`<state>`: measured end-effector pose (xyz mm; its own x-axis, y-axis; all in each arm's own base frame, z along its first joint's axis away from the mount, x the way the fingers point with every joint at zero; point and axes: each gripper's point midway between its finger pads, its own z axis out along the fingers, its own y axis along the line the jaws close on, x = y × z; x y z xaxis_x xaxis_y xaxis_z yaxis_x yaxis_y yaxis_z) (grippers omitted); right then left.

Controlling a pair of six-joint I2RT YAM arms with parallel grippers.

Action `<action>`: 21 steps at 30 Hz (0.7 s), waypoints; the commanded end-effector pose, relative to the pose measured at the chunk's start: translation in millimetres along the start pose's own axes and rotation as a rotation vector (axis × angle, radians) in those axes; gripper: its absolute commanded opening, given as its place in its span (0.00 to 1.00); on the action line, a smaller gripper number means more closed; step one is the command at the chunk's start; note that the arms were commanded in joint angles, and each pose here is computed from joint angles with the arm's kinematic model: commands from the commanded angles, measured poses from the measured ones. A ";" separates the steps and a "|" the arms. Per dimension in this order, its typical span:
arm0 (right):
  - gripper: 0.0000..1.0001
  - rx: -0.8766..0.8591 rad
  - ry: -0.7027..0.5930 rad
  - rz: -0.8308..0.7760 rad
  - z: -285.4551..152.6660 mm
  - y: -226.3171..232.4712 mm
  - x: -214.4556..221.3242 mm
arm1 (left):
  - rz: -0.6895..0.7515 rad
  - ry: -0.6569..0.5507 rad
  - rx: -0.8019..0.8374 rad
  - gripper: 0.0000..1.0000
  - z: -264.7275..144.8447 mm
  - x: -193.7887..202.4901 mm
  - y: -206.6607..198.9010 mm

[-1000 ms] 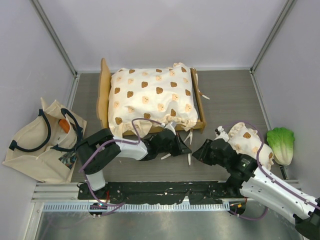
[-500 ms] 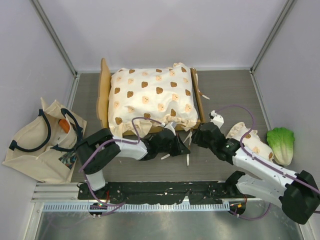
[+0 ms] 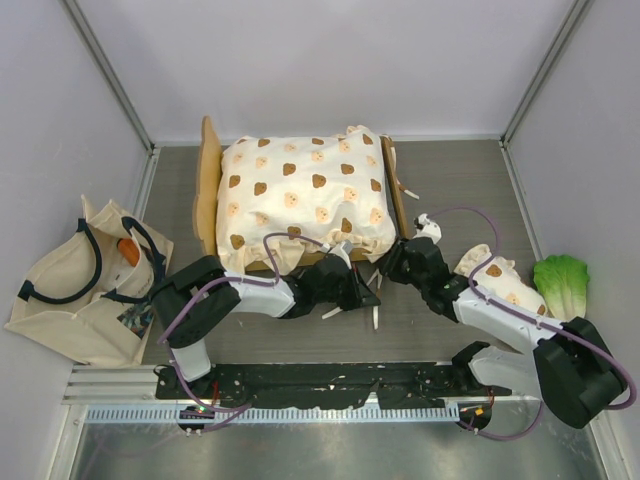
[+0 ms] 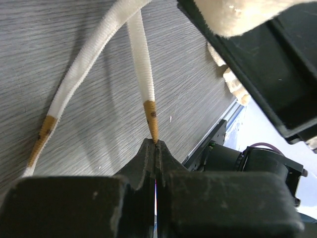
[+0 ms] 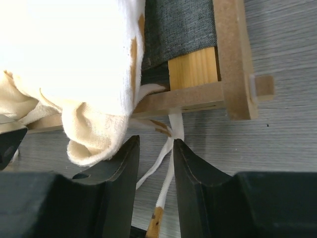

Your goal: Set up the pet bed

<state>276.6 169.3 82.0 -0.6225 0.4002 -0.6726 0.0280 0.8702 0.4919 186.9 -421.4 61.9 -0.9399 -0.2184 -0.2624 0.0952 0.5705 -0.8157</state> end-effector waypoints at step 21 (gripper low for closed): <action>0.28 -0.011 -0.100 -0.049 17.4 -7.7 -9.7 | 0.025 -0.014 0.072 0.00 -4.6 -11.9 -28.4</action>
<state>284.1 167.1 68.3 -0.5926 0.3864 -0.7068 0.0028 0.8784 0.4778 188.3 -422.2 64.0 -0.9409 -0.2172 -0.2598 0.0947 0.5678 -0.8177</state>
